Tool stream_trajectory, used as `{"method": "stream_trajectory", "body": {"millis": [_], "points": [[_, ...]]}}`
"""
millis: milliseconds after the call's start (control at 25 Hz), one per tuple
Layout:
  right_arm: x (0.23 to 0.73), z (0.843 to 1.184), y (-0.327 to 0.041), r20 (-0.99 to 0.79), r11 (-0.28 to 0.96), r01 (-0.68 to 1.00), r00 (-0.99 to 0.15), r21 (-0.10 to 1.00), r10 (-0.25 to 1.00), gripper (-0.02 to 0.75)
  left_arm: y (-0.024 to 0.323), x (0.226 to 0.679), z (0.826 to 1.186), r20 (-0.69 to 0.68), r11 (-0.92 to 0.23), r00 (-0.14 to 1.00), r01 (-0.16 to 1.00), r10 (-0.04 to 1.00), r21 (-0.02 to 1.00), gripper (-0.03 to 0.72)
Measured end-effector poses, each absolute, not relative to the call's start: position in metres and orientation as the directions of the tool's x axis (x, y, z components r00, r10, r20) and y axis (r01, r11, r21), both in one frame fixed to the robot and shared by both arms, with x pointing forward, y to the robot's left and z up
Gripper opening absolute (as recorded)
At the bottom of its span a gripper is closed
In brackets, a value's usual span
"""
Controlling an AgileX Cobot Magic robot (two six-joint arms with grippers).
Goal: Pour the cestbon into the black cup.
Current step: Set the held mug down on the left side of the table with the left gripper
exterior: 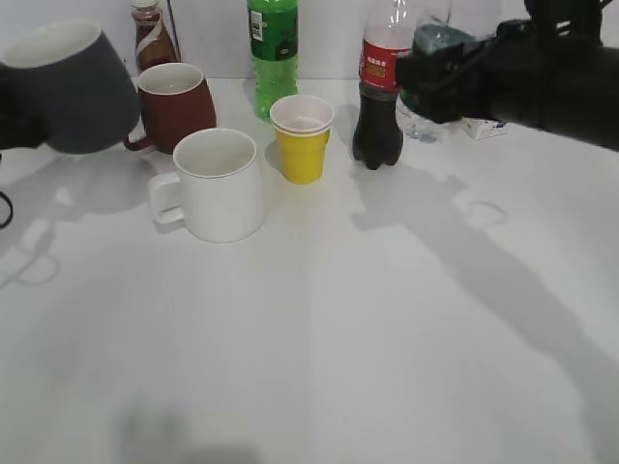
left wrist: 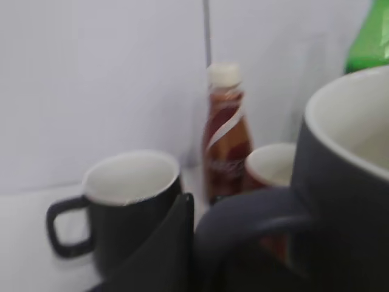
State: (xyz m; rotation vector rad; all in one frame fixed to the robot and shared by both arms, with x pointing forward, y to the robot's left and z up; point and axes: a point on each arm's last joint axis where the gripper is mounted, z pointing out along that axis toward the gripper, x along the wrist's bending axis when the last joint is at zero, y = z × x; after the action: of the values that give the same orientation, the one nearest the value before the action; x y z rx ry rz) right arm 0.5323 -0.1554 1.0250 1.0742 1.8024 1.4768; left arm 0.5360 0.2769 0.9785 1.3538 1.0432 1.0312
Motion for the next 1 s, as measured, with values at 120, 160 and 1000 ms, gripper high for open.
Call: {"method": "stream_trajectory", "body": {"millis": [120,160,1000], "points": [[0.532,1.018,-0.155,0.050,0.089,0.235,-0.529,0.968,0.847,0.460,0.283,0.544,0.955,0.041,-0.051,0.209,0.041,0.977,0.998,0.042],[0.532,1.017,-0.155,0.049,0.093,0.238,-0.530,0.967,0.847,0.460,0.284,0.546,0.946,0.052,-0.065,0.205,0.054,0.977,0.996,0.042],[0.532,1.017,-0.155,0.049,0.091,0.234,-0.533,0.968,0.845,0.460,0.284,0.552,0.888,0.067,-0.103,0.221,0.157,0.973,0.982,0.085]]}}
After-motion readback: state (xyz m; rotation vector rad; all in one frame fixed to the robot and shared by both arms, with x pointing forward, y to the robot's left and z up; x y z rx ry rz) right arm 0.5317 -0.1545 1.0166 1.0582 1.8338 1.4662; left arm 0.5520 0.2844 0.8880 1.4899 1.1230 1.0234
